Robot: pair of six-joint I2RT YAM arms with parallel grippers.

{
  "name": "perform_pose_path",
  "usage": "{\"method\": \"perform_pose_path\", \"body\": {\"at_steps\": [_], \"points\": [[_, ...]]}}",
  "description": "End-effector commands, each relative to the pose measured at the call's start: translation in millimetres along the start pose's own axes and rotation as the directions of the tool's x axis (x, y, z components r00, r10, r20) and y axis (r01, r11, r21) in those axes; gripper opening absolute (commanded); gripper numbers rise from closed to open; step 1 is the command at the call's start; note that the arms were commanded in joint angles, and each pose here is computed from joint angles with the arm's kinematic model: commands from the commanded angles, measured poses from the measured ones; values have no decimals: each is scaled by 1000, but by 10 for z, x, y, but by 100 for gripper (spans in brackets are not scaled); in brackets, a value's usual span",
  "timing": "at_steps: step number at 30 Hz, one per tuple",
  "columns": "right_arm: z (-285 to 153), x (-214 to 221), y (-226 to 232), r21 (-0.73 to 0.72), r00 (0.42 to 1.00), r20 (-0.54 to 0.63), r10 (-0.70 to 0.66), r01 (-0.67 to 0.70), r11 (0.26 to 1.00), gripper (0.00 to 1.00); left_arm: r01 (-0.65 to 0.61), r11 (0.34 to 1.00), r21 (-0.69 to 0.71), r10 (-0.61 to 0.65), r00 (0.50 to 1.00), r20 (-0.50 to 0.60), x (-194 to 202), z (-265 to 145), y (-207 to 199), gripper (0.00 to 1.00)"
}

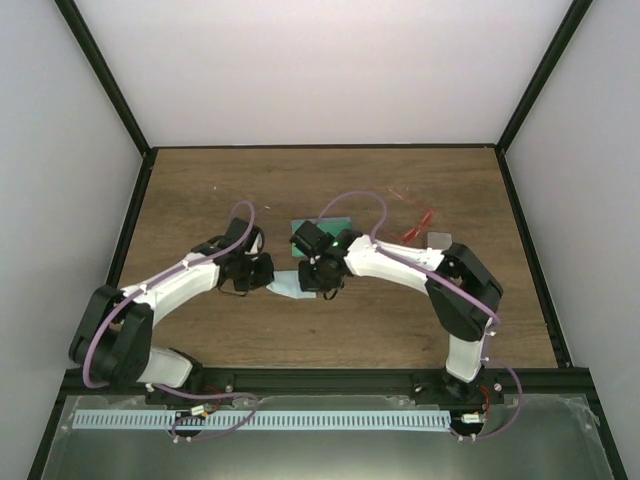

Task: Organize the sunglasses
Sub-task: Pick up the glasses cleaning cloth from the center of the board, then place the glasses cleaning cloth in the sunglasses case.

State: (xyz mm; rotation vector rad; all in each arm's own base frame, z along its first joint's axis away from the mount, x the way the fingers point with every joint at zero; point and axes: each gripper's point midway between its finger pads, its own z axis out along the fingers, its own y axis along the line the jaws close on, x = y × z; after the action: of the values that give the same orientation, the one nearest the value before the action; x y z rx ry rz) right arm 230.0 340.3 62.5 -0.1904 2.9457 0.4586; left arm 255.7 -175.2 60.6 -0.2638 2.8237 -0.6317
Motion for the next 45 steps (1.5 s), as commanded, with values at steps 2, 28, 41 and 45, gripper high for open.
{"method": "perform_pose_path", "body": {"at_steps": [2,28,41,45], "points": [[-400,-427,-74,-46,996,94,1,3,999,1,-7,1000,22,7,1000,-4,-144,20,-220,4],[-399,-1108,-658,-35,993,118,29,-25,999,1,-24,997,-67,22,999,-43,-674,458,-637,4],[-307,-1109,-775,-20,995,95,-4,6,1000,1,2,999,-51,-2,1000,-15,-904,543,-817,4],[-277,-1129,-822,-22,996,91,0,2,1000,1,-3,998,-66,2,1000,-20,-920,570,-807,4]]}}
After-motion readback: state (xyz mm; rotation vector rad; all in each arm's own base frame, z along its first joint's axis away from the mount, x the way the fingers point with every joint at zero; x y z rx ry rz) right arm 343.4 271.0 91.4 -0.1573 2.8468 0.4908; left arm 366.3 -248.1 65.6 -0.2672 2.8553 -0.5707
